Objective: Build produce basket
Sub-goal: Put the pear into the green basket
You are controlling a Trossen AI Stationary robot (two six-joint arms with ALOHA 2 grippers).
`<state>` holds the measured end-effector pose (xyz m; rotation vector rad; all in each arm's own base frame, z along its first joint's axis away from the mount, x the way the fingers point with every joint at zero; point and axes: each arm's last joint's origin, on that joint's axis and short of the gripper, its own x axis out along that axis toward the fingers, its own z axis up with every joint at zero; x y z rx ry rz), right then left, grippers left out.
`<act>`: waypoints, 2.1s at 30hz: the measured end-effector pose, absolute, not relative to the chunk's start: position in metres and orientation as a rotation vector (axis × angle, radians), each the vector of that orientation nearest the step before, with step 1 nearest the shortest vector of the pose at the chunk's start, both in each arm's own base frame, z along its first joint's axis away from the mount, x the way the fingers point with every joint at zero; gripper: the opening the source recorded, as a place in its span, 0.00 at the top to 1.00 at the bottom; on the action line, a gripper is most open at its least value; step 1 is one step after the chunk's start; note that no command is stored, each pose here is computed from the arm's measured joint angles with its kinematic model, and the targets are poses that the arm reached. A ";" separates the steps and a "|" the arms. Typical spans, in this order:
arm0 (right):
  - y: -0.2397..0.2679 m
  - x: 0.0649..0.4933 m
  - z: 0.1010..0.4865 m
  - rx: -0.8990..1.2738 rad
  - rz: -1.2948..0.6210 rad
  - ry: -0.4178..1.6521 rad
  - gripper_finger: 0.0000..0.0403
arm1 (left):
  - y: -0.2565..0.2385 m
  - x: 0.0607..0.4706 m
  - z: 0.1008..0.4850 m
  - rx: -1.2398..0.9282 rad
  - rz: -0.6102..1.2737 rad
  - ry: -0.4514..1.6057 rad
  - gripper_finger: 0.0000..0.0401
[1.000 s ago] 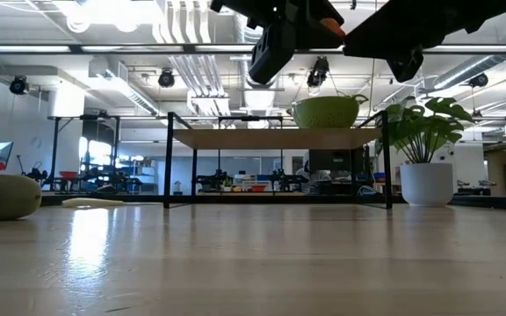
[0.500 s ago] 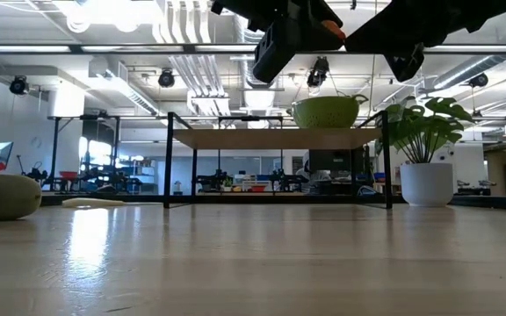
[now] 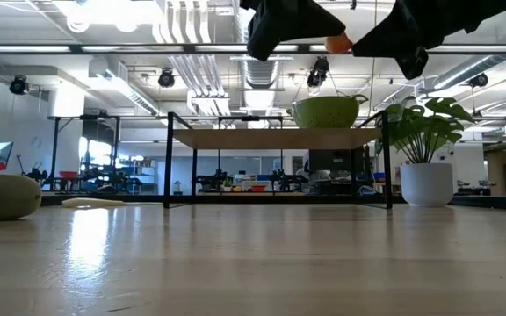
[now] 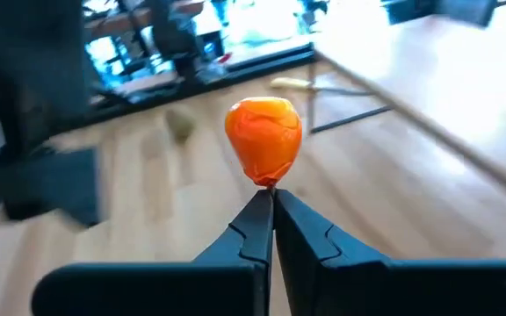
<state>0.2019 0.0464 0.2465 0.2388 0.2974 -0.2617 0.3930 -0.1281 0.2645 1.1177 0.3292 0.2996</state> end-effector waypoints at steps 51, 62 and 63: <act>-0.170 0.247 0.339 0.179 -0.828 0.996 0.97 | -0.090 0.264 0.255 0.297 0.446 0.268 0.30; -0.162 0.235 0.355 0.170 -0.834 0.935 0.76 | -0.085 0.250 0.260 0.393 0.411 0.445 0.30; -0.160 0.234 0.357 0.166 -0.832 0.927 0.74 | -0.084 0.248 0.261 0.392 0.414 0.481 0.30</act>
